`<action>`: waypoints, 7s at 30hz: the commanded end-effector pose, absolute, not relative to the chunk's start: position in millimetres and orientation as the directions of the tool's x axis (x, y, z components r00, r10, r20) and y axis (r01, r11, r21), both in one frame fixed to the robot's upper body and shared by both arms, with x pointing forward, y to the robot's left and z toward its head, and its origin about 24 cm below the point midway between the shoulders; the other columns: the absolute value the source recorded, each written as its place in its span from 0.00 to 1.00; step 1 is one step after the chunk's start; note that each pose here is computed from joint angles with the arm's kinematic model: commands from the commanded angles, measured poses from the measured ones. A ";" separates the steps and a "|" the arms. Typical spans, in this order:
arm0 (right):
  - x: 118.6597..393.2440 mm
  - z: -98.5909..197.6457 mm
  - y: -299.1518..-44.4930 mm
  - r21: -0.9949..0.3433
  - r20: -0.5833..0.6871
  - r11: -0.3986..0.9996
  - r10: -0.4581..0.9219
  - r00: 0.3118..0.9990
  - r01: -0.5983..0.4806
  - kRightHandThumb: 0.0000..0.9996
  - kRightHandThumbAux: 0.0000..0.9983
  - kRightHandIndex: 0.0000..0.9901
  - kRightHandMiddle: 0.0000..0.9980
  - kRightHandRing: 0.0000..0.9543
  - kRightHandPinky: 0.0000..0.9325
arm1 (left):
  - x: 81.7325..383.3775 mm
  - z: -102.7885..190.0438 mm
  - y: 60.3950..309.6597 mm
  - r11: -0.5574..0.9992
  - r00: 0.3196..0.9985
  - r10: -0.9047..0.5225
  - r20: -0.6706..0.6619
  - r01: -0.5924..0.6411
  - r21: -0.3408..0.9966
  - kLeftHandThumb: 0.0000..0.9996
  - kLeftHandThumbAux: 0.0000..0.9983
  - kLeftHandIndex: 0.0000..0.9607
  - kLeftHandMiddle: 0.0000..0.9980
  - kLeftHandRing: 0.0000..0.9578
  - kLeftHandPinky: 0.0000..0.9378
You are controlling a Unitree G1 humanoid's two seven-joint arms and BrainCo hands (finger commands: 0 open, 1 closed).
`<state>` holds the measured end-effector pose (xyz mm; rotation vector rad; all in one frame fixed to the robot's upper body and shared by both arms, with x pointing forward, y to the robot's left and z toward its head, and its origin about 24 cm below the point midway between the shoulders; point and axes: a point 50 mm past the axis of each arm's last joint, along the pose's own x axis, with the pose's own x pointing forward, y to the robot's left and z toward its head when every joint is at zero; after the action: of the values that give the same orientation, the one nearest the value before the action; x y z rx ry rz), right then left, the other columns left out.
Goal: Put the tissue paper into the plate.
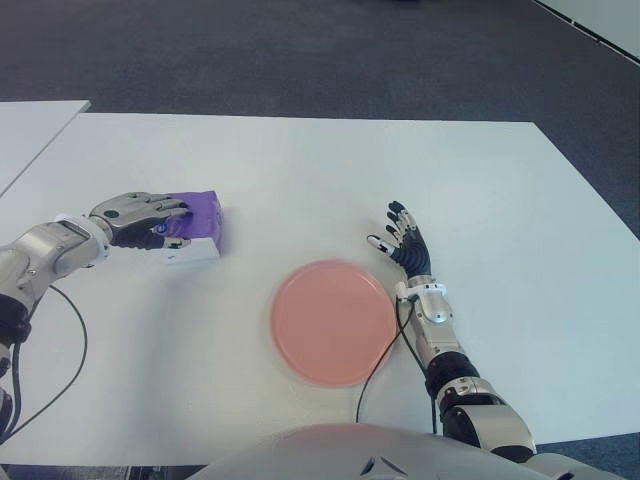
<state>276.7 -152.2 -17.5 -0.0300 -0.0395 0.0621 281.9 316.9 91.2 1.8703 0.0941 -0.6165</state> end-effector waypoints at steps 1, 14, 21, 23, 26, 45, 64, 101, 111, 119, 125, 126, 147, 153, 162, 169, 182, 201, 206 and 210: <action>234.5 -71.1 -158.1 -0.011 -0.248 1.000 0.025 0.968 -0.029 0.00 0.78 0.00 0.00 0.00 0.00 | 277.5 78.5 316.7 -0.382 0.842 -0.217 -0.493 0.392 0.837 0.29 0.02 0.00 0.00 0.00 0.00; 234.6 -71.1 -157.8 -0.008 -0.249 1.000 0.022 0.968 -0.025 0.00 0.79 0.00 0.00 0.00 0.00 | 275.2 80.6 306.8 -0.293 0.833 -0.255 -0.490 0.417 0.861 0.30 0.03 0.00 0.00 0.00 0.00; 234.5 -70.8 -158.1 -0.012 -0.246 0.999 0.027 0.969 -0.031 0.00 0.80 0.00 0.00 0.00 0.00 | 274.5 84.7 303.0 -0.218 0.845 -0.283 -0.453 0.404 0.889 0.31 0.04 0.00 0.00 0.00 0.00; 234.5 -70.7 -158.0 -0.013 -0.245 0.999 0.027 0.969 -0.031 0.00 0.80 0.00 0.00 0.00 0.00 | 274.5 83.9 304.6 -0.205 0.850 -0.284 -0.444 0.399 0.894 0.31 0.04 0.00 0.00 0.00 0.00; 234.5 -70.8 -158.1 -0.012 -0.246 0.999 0.028 0.969 -0.032 0.00 0.80 0.00 0.00 0.00 0.00 | 274.4 91.9 296.4 -0.185 0.856 -0.317 -0.408 0.367 0.912 0.31 0.04 0.00 0.00 0.00 0.00; 234.2 -70.7 -157.3 -0.007 -0.243 0.999 0.039 0.969 -0.042 0.00 0.79 0.00 0.00 0.00 0.00 | 263.0 135.6 280.5 -0.032 0.890 -0.437 -0.128 0.127 0.991 0.30 0.05 0.00 0.00 0.00 0.00; 235.3 -71.4 -155.3 -0.014 -0.253 0.999 0.043 0.967 -0.048 0.00 0.77 0.00 0.00 0.00 0.00 | 259.4 133.8 277.4 0.030 0.885 -0.465 -0.030 0.049 0.998 0.31 0.10 0.00 0.00 0.00 0.00; 231.5 -72.3 -159.7 -0.027 -0.248 0.998 0.054 0.967 -0.062 0.00 0.77 0.00 0.00 0.00 0.00 | 261.8 89.3 289.8 -0.080 0.879 -0.439 -0.187 0.169 0.982 0.29 0.08 0.00 0.00 0.00 0.00; 231.6 -72.2 -159.6 -0.016 -0.246 0.998 0.051 0.968 -0.057 0.00 0.79 0.00 0.00 0.00 0.00 | 259.7 69.3 290.8 -0.100 0.873 -0.426 -0.237 0.215 0.971 0.28 0.08 0.00 0.00 0.00 0.00; 231.6 -72.2 -160.3 -0.023 -0.246 0.998 0.047 0.968 -0.054 0.00 0.78 0.00 0.00 0.00 0.00 | 257.8 55.0 289.3 -0.088 0.871 -0.419 -0.257 0.243 0.966 0.27 0.10 0.00 0.00 0.00 0.00; 230.7 -72.3 -160.9 -0.039 -0.244 0.997 0.049 0.969 -0.060 0.00 0.76 0.00 0.00 0.00 0.00 | 258.1 47.4 284.8 -0.071 0.870 -0.424 -0.253 0.247 0.966 0.26 0.11 0.00 0.00 0.00 0.00; 230.7 -72.3 -161.0 -0.040 -0.245 0.997 0.049 0.968 -0.061 0.00 0.76 0.00 0.00 0.00 0.00 | 257.9 45.9 283.5 -0.065 0.868 -0.429 -0.251 0.247 0.967 0.26 0.11 0.00 0.00 0.00 0.00; 229.5 -72.8 -159.9 -0.036 -0.251 0.998 0.050 0.967 -0.061 0.00 0.75 0.00 0.00 0.00 0.00 | 250.4 15.8 268.8 -0.094 0.826 -0.469 -0.312 0.305 0.948 0.27 0.13 0.00 0.00 0.00 0.00; 228.6 -72.6 -159.4 -0.042 -0.248 0.997 0.053 0.967 -0.066 0.00 0.74 0.00 0.00 0.00 0.00 | 244.8 4.6 268.4 -0.130 0.814 -0.463 -0.350 0.329 0.935 0.29 0.13 0.00 0.00 0.00 0.00; 227.7 -71.8 -160.1 -0.032 -0.239 0.997 0.062 0.969 -0.072 0.00 0.75 0.00 0.00 0.00 0.00 | 241.8 0.1 267.5 -0.235 0.789 -0.476 -0.388 0.311 0.921 0.29 0.12 0.00 0.00 0.00 0.00; 226.4 -70.8 -160.9 -0.027 -0.229 0.997 0.065 0.971 -0.073 0.00 0.76 0.00 0.00 0.00 0.00 | 238.7 -2.2 267.6 -0.311 0.784 -0.480 -0.392 0.266 0.912 0.32 0.11 0.00 0.00 0.00 0.00; 225.0 -70.1 -162.4 -0.029 -0.225 0.996 0.076 0.971 -0.084 0.00 0.76 0.00 0.00 0.00 0.00 | 239.5 -12.6 263.3 -0.369 0.833 -0.508 -0.217 0.017 0.929 0.42 0.26 0.00 0.00 0.00 0.00; 223.9 -70.2 -165.1 -0.029 -0.223 0.996 0.081 0.971 -0.089 0.00 0.77 0.00 0.00 0.00 0.00 | 240.1 -23.0 261.2 -0.282 0.839 -0.539 -0.076 -0.095 0.955 0.36 0.40 0.00 0.00 0.00 0.00; 223.9 -70.1 -165.4 -0.027 -0.223 0.995 0.083 0.971 -0.092 0.00 0.77 0.00 0.00 0.00 0.00 | 243.2 -20.5 260.2 -0.266 0.838 -0.544 -0.046 -0.121 0.956 0.35 0.41 0.00 0.00 0.00 0.00; 224.1 -70.2 -165.4 -0.030 -0.226 0.995 0.084 0.971 -0.093 0.00 0.77 0.00 0.00 0.00 0.00 | 249.2 -13.8 259.2 -0.233 0.839 -0.544 0.006 -0.157 0.960 0.37 0.39 0.00 0.00 0.00 0.00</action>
<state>270.1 -155.8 -17.2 -0.0579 -0.0506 0.1249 254.5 266.2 -4.2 1.8339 -0.5493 -0.3377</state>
